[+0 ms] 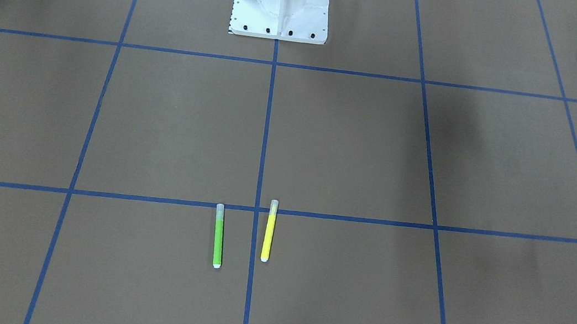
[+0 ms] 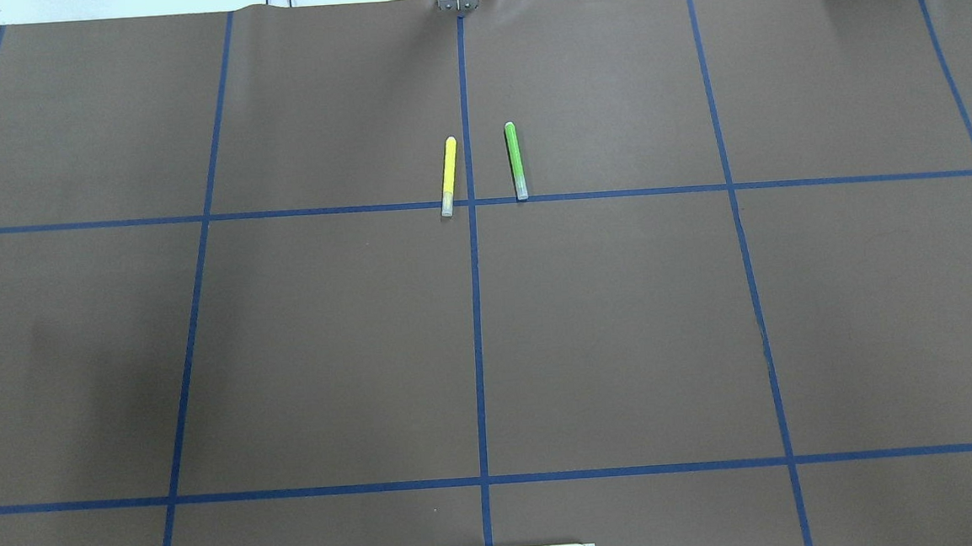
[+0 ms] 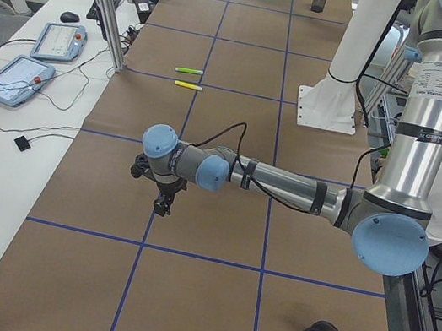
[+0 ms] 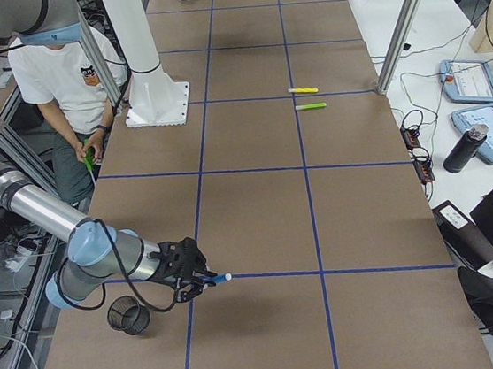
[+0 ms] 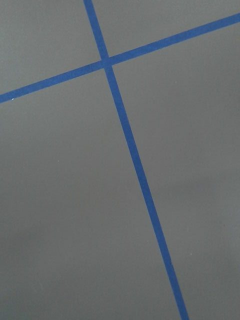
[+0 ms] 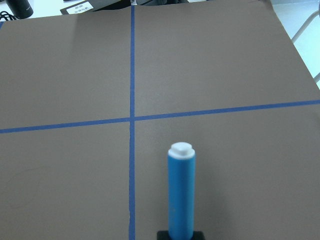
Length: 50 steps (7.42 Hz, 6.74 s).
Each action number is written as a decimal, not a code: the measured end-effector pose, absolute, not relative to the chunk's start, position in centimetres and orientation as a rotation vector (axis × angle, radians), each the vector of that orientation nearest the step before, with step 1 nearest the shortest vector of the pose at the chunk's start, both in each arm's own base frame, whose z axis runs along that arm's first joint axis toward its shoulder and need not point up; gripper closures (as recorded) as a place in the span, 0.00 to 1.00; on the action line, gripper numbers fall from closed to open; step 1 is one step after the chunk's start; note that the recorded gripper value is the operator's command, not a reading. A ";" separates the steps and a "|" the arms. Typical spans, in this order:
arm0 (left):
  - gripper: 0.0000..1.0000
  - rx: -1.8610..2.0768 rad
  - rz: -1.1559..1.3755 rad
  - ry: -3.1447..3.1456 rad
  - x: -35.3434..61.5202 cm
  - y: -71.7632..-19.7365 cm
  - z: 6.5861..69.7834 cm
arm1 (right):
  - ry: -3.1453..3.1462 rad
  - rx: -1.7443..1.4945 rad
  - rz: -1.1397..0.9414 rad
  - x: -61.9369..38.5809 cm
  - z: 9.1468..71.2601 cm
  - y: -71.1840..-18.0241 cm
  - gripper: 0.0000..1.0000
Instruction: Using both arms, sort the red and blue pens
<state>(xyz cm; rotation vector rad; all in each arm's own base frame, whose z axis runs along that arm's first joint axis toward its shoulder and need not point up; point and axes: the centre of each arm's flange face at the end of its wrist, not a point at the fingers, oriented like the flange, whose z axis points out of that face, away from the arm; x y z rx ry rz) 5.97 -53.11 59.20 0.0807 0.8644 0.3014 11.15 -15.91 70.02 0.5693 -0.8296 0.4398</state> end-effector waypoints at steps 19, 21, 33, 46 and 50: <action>0.00 0.079 0.293 0.865 5.8 -52.7 59.1 | -0.653 0.794 0.625 5.2 75.2 3.2 1.00; 0.00 0.079 0.289 0.865 5.8 -52.7 59.1 | -0.590 0.766 0.645 4.4 75.4 4.9 1.00; 0.00 0.094 0.292 0.867 5.6 -52.5 58.2 | -0.565 0.752 0.690 5.0 75.2 4.2 0.00; 0.00 0.099 0.264 0.855 5.2 -53.7 57.4 | -0.791 0.144 -0.204 -1.9 62.6 -52.8 0.00; 0.00 0.098 0.249 0.854 4.4 -53.6 57.7 | -0.774 0.102 -0.287 -0.6 60.6 -54.6 0.00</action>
